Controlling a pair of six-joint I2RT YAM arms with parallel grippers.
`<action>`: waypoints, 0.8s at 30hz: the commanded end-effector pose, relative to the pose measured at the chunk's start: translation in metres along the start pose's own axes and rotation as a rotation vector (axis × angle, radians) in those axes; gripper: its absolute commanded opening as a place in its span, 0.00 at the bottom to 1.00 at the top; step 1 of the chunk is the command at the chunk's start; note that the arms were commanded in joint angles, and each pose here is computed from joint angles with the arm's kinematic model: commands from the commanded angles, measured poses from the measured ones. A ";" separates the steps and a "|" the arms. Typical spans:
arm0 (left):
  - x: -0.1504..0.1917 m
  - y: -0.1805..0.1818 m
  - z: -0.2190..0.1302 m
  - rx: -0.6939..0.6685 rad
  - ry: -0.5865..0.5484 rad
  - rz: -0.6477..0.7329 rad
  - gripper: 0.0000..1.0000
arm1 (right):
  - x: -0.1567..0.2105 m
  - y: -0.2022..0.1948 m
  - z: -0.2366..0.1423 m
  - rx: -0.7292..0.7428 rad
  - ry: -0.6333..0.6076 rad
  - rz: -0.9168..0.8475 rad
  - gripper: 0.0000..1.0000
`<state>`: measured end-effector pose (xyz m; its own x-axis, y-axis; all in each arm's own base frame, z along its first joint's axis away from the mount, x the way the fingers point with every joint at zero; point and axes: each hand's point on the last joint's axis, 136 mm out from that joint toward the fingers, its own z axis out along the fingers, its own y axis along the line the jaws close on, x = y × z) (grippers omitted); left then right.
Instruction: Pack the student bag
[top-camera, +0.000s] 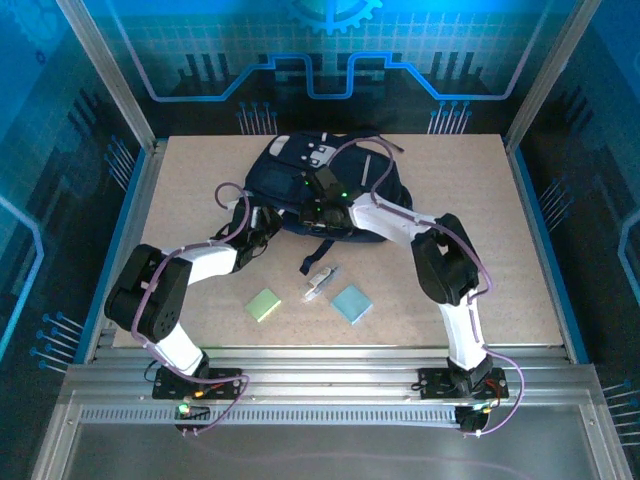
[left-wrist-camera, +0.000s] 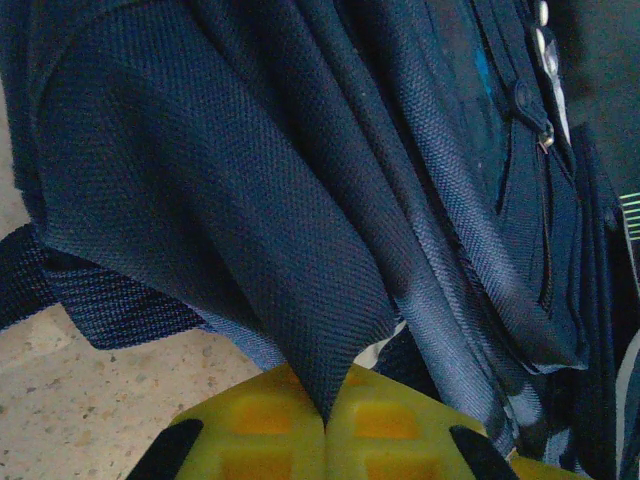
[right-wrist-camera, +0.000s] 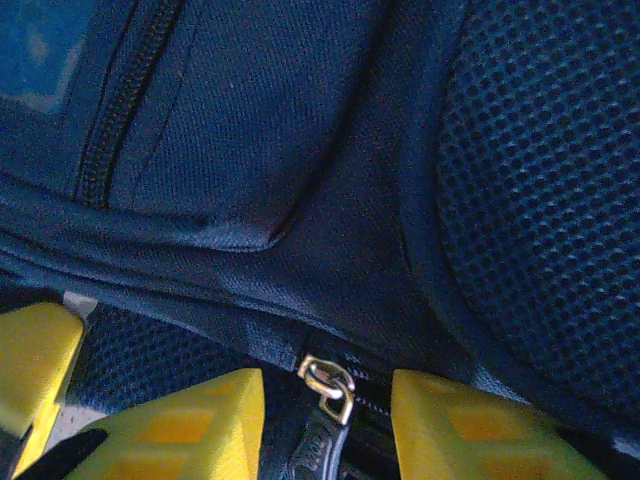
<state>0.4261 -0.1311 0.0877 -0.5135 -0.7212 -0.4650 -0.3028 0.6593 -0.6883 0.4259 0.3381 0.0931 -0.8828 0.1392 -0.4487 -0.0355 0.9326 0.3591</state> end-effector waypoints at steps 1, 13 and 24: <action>-0.002 -0.030 -0.009 0.108 -0.016 -0.011 0.00 | -0.008 -0.001 0.012 0.062 -0.056 0.011 0.34; -0.008 -0.045 -0.015 0.129 -0.051 0.008 0.00 | 0.026 -0.022 0.024 0.272 0.004 -0.092 0.20; -0.019 -0.026 0.002 0.039 -0.100 0.065 0.00 | 0.010 -0.032 -0.001 0.116 0.057 -0.046 0.00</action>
<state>0.4229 -0.1373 0.0841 -0.5216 -0.7016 -0.4855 -0.2997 0.6834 -0.6657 0.4212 0.3298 0.0756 -0.8826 0.0771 -0.4638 -0.0296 0.9754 0.2184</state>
